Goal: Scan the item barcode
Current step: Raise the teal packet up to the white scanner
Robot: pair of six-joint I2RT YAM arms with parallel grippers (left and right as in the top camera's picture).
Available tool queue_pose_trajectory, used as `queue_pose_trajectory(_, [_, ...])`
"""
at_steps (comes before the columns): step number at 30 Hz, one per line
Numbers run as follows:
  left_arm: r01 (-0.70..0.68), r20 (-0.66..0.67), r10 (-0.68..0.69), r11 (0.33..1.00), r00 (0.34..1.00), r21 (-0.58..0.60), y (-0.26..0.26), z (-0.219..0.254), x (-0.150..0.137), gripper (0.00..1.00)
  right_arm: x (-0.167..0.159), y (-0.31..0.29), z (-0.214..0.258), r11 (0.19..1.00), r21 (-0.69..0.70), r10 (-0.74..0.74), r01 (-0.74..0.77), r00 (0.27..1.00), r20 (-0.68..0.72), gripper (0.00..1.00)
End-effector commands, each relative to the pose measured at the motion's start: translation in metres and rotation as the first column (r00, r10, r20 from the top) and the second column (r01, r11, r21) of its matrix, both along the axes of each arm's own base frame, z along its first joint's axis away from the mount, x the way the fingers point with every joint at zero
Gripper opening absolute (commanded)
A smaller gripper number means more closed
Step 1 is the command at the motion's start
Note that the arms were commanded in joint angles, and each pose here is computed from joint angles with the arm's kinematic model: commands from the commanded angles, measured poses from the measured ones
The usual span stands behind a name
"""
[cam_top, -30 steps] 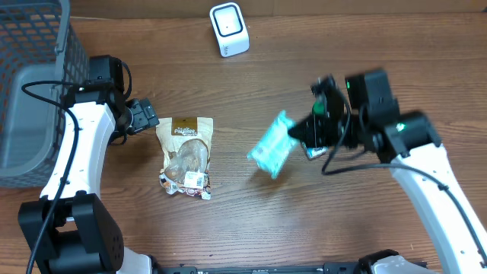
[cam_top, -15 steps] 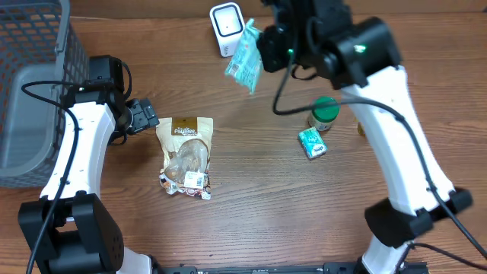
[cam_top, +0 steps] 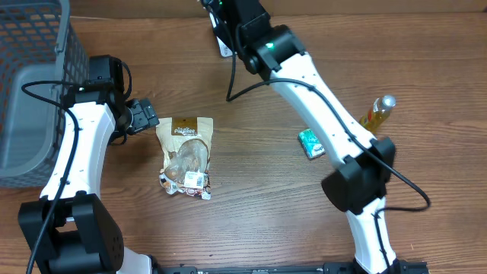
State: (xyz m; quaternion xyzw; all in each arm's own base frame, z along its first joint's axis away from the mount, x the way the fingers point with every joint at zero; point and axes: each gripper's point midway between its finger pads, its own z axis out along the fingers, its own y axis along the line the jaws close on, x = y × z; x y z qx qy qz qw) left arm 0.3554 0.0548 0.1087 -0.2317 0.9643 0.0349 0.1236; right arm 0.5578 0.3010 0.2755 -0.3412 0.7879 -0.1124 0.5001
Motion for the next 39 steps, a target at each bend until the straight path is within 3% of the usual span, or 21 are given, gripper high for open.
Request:
queue_pose_trajectory(1, [0.024,0.025,-0.024,1.0,0.999,0.008,-0.001,0.009,0.002,1.0,0.026,-0.008,0.006,0.978,-0.204,-0.002,0.033,0.989,0.147,0.04])
queue_pose_trajectory(8, [0.024,0.025,-0.024,1.0,0.999,0.008,-0.001,0.009,0.002,1.0,0.065,0.01,0.007,0.982,-0.179,0.005,0.061,0.937,0.348,0.04])
queue_pose_trajectory(14, [0.024,0.025,-0.024,1.0,0.999,0.008,-0.001,0.009,0.002,1.0,0.081,0.02,-0.011,0.981,-0.183,0.016,0.069,0.905,0.426,0.04])
queue_pose_trajectory(28, [0.023,0.025,-0.024,1.0,0.999,0.008,-0.001,0.009,0.002,1.0,0.101,0.023,-0.08,0.978,-0.191,0.009,0.078,0.91,0.414,0.04])
queue_pose_trajectory(39, [0.023,0.025,-0.024,1.0,0.999,0.008,-0.001,0.009,0.002,1.0,0.092,0.025,-0.121,0.981,-0.189,0.002,0.051,0.963,0.27,0.04])
